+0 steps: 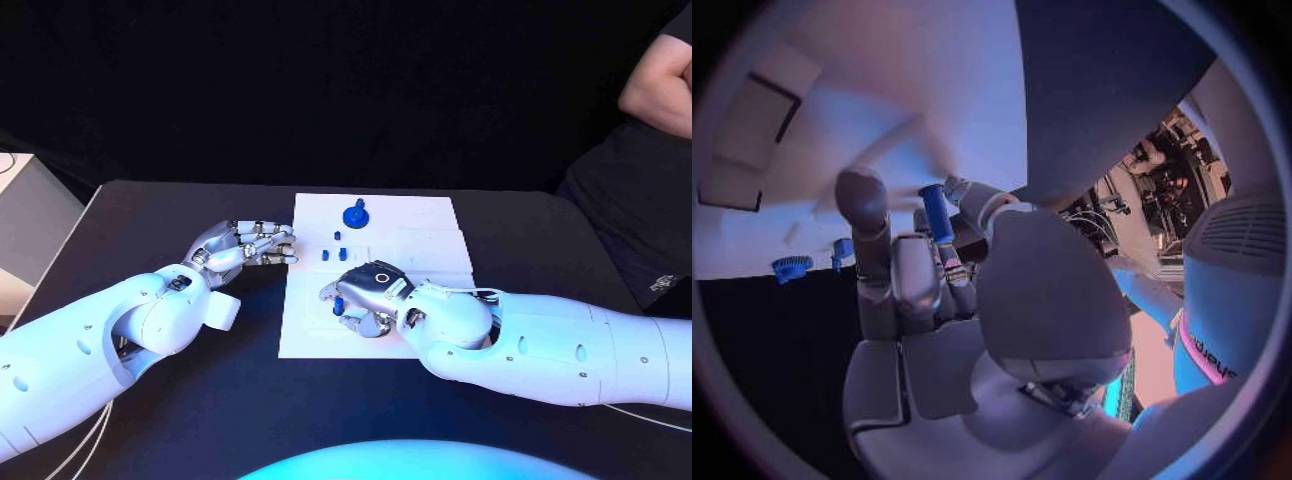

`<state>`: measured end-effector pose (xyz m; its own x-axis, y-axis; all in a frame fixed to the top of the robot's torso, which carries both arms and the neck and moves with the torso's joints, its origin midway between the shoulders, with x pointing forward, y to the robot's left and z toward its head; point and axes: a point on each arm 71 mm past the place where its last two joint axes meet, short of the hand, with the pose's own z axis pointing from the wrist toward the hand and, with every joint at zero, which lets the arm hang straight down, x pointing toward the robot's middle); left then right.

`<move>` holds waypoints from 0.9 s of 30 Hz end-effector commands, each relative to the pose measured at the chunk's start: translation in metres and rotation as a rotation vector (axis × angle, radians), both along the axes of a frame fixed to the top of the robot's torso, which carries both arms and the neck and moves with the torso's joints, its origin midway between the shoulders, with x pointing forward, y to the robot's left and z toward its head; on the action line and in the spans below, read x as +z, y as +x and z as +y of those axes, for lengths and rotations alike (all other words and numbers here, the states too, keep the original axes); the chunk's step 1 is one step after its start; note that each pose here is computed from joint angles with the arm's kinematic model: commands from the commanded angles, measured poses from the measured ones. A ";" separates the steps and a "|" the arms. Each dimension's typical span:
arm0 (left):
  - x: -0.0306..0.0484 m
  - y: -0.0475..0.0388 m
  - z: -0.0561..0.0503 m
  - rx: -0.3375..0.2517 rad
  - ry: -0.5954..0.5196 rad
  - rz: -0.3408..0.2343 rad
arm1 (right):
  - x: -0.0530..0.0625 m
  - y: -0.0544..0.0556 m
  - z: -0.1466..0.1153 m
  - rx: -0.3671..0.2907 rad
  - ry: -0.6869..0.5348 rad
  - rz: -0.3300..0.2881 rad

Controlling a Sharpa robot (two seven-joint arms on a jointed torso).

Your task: Assemble the parts on the task board

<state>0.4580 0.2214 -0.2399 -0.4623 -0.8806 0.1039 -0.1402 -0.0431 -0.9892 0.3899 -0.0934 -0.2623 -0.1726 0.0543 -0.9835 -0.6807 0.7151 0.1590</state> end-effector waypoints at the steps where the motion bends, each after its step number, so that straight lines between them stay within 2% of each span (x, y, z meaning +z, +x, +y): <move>1: 0.0004 -0.0008 -0.002 -0.018 -0.010 -0.001 | 0.001 -0.001 -0.002 -0.012 0.015 -0.016; 7: 0.0003 -0.0008 -0.001 -0.017 -0.009 0.000 | 0.005 0.000 -0.008 -0.027 0.031 -0.029; 13: 0.0000 -0.0005 0.000 -0.015 -0.008 0.000 | 0.015 0.006 -0.022 -0.065 0.062 -0.018; 21: -0.0014 0.0007 0.001 -0.009 -0.005 0.001 | 0.042 0.031 -0.065 -0.220 0.336 0.192; 27: -0.0033 0.0018 0.003 -0.003 -0.003 0.003 | 0.059 0.053 -0.109 -0.352 0.455 0.297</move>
<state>0.4602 0.2264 -0.2431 -0.4516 -0.8866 0.0997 -0.1461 -0.0368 -0.9886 0.4369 -0.1902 -0.2045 -0.2514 0.3942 -0.8840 -0.4108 0.7835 0.4662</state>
